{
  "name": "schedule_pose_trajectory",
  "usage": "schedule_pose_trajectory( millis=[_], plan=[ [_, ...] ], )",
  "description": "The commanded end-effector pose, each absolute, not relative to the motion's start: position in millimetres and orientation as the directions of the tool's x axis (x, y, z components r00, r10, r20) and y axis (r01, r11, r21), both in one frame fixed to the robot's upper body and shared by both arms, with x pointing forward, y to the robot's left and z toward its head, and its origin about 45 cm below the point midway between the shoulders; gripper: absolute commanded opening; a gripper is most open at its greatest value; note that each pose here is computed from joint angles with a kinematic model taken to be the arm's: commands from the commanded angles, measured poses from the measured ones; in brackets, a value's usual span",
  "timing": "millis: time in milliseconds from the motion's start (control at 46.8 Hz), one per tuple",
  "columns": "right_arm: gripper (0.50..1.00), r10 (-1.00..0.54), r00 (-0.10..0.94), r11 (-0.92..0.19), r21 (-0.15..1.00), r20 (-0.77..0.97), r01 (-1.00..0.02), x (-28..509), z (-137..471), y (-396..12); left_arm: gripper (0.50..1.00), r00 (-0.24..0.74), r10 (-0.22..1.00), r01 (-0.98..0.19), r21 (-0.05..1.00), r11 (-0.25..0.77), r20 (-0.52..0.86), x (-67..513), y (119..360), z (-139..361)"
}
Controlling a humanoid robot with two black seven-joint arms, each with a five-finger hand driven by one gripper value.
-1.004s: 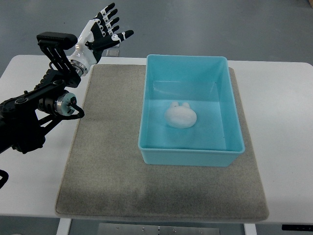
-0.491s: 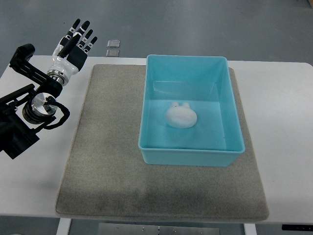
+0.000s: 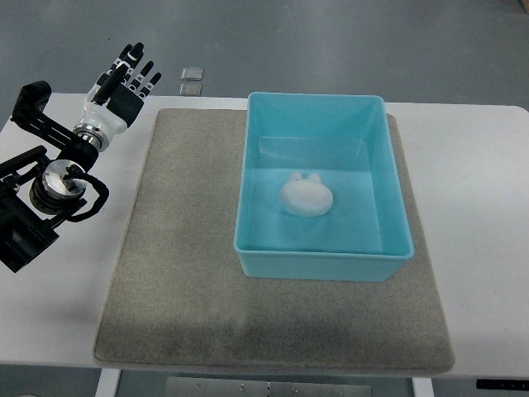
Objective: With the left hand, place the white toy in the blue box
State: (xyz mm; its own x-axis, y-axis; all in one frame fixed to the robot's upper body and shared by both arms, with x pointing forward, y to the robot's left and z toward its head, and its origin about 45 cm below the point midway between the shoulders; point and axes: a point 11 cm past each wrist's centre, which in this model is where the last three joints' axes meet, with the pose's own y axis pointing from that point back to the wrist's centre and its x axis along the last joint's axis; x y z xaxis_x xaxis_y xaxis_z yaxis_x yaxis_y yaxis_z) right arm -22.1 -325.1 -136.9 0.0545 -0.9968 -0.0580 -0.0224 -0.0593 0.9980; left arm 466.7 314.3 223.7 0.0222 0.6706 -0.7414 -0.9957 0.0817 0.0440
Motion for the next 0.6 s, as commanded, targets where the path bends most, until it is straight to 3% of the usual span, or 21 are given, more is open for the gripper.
schedule_pose_trajectory(
  millis=[0,577],
  plan=[
    [0.936,-0.997,0.054,-0.059,0.998,-0.058,-0.022,-22.1,-136.9,-325.1,0.994,0.013,0.671,-0.996,0.053,0.078,-0.741,463.8,316.2,218.4],
    [0.936,-0.997,0.055,-0.059,0.998,-0.058,-0.022,-22.1,-136.9,-325.1,0.994,0.018,0.660,-0.995,0.055,0.089,-0.751,455.3,318.3,206.2]
  ],
)
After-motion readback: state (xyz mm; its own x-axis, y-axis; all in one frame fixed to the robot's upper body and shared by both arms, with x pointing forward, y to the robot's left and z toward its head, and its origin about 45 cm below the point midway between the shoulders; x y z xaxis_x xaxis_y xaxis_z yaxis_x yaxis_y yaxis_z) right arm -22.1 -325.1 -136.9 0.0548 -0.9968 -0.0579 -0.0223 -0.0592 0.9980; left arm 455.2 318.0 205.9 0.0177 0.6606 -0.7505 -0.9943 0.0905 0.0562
